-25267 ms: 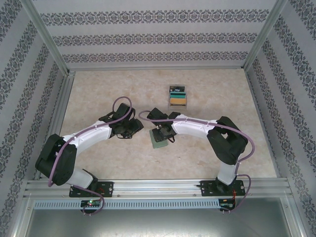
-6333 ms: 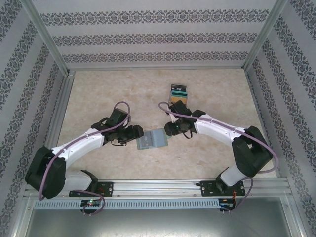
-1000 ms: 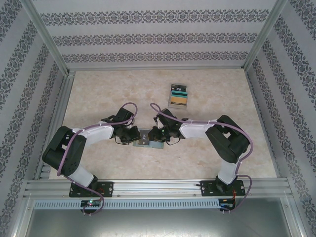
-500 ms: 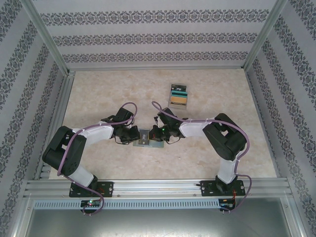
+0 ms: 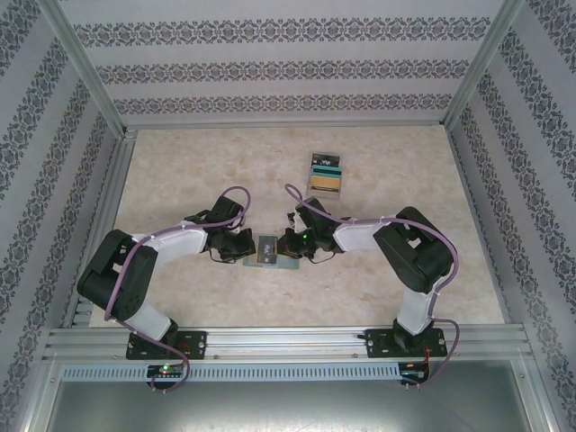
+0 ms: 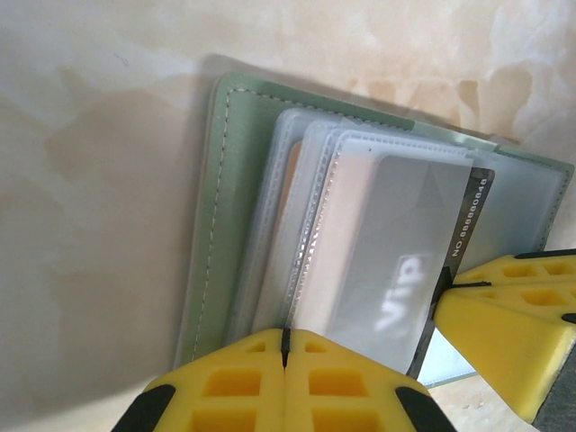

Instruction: Take the credit cards out of the card holder

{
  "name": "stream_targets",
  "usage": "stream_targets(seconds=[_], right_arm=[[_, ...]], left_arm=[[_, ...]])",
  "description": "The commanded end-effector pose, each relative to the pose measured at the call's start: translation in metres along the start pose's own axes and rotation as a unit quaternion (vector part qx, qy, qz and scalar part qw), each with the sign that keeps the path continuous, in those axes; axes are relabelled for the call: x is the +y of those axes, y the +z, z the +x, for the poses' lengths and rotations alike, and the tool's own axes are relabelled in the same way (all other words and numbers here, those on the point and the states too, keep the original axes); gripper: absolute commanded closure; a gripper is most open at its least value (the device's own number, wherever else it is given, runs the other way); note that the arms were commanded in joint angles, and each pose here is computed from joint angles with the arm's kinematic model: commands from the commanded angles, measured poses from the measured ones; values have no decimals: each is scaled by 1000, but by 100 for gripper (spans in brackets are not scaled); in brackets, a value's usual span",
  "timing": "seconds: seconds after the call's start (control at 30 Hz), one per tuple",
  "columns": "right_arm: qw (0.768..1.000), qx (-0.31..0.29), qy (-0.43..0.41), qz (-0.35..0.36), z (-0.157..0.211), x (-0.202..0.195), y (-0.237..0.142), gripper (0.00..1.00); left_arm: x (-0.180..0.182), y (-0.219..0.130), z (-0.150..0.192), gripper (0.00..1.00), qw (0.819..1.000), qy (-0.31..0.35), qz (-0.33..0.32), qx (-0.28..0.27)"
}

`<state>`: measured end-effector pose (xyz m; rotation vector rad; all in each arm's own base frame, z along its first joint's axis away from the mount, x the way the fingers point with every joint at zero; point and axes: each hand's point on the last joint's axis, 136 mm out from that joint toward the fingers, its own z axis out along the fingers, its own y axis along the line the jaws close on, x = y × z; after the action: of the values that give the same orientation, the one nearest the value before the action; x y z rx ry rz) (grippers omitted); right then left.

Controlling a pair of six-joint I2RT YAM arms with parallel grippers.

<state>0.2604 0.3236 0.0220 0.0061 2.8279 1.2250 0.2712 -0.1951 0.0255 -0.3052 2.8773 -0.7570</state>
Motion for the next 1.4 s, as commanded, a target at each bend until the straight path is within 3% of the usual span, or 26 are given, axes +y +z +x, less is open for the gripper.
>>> stream_targets(seconds=[0.0,0.1,0.23,0.37,0.47,1.0,1.37], right_arm=[[1000,-3,9,9,2,-9,-1,100],[1000,-5,11,-5,-2,-4,3,85],[999,-7,21,-31,-7,4,10,84],[999,-6,28,-37,-7,2,16,89],[999,-12,32,-34,-8,-3,12,100],[999,-35,29,-14,-2,-36,-47,100],[998,-45,-51,-14,-5,-2,-102,100]], left_arm=[[36,9,13,100,997,-26,-67,23],[34,11,13,100,997,-24,-63,28],[34,12,15,100,997,-25,-60,33],[33,12,16,100,997,-25,-59,33],[34,11,16,100,997,-25,-61,32],[35,7,15,100,997,-20,-67,27],[16,-9,2,100,999,-4,-48,6]])
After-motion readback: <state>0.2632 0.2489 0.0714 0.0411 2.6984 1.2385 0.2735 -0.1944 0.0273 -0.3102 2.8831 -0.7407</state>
